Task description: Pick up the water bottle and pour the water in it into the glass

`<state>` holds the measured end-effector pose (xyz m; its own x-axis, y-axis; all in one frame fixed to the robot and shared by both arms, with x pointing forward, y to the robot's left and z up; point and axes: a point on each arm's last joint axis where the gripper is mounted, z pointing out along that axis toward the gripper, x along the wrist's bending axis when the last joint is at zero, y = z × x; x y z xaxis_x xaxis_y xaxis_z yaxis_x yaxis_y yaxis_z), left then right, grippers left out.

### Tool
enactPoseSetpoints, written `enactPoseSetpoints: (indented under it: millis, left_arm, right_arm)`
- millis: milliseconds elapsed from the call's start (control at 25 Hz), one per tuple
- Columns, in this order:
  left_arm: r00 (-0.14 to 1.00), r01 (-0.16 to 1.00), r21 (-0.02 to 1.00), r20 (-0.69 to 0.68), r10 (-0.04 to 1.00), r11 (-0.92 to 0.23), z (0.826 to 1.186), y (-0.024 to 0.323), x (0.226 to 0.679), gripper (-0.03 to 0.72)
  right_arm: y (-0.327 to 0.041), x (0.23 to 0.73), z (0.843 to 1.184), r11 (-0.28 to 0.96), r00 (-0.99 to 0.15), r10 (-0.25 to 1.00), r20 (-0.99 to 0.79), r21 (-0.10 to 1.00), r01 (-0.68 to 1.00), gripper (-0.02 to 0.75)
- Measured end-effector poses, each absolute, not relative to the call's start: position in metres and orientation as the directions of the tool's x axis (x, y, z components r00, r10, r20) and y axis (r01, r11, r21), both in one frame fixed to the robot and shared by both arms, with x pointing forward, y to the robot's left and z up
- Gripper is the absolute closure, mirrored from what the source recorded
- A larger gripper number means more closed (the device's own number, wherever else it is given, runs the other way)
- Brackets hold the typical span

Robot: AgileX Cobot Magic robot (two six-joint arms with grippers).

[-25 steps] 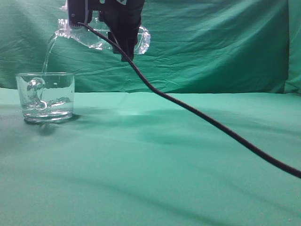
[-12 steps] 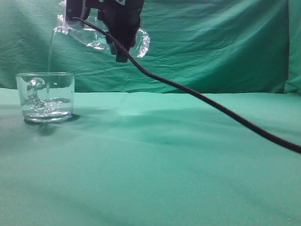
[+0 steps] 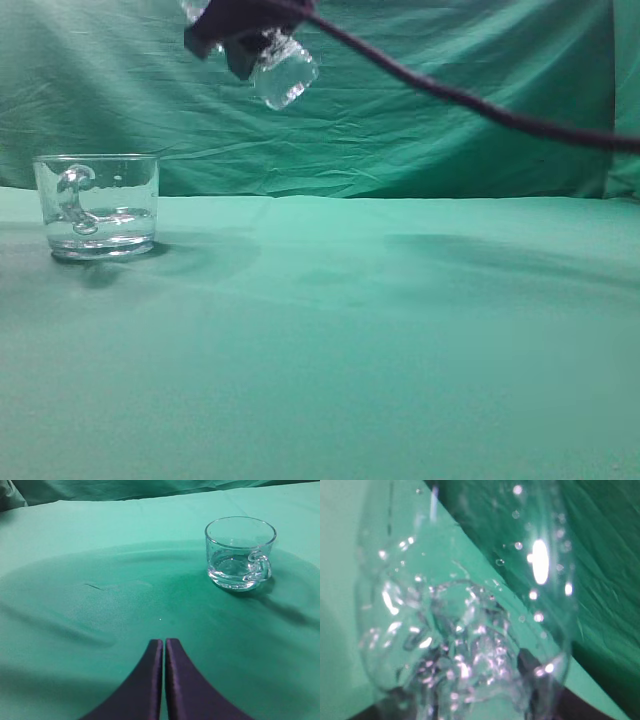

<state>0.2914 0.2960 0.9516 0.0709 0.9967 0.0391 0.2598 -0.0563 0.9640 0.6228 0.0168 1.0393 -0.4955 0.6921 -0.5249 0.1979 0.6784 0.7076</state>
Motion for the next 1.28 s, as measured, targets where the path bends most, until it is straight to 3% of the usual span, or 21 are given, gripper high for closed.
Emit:
enactPoseSetpoints:
  millis: [240,480,760,1040,1160,1280]
  left_arm:
    - [0.071,0.26,0.964,0.039,0.997,-0.056,0.952,0.296,0.291,0.688]
    - [0.071,0.26,0.964,0.039,0.997,-0.056,0.952,0.296,0.291,0.688]
    - [0.071,0.26,0.964,0.039,0.997,-0.056,0.952,0.296,0.291,0.688]
    - [0.071,0.26,0.964,0.039,0.997,-0.056,0.952,0.296,0.291,0.688]
    - [0.071,0.26,0.964,0.039,0.997,-0.056,0.952,0.296,0.291,0.688]
    - [0.071,0.26,0.964,0.039,0.997,-0.056,0.952,0.296,0.291,0.688]
  right_arm:
    - [-0.009,0.599,1.088,0.496,-0.445,0.84,-0.309,0.771,0.4,0.461]
    - [-0.066,0.581,1.105,0.362,-0.428,0.887,-0.172,0.834,0.416,0.461]
    - [-0.15,0.553,1.08,0.186,-0.386,0.922,-0.025,0.904,0.385,0.461]
    - [-0.205,0.53,1.026,0.066,-0.398,0.914,0.084,0.934,0.351,0.461]
    - [-0.216,0.528,1.011,0.069,-0.411,0.908,0.08,0.94,0.335,0.461]
    - [-0.216,0.533,0.993,0.146,-0.448,0.894,0.018,0.934,0.327,0.461]
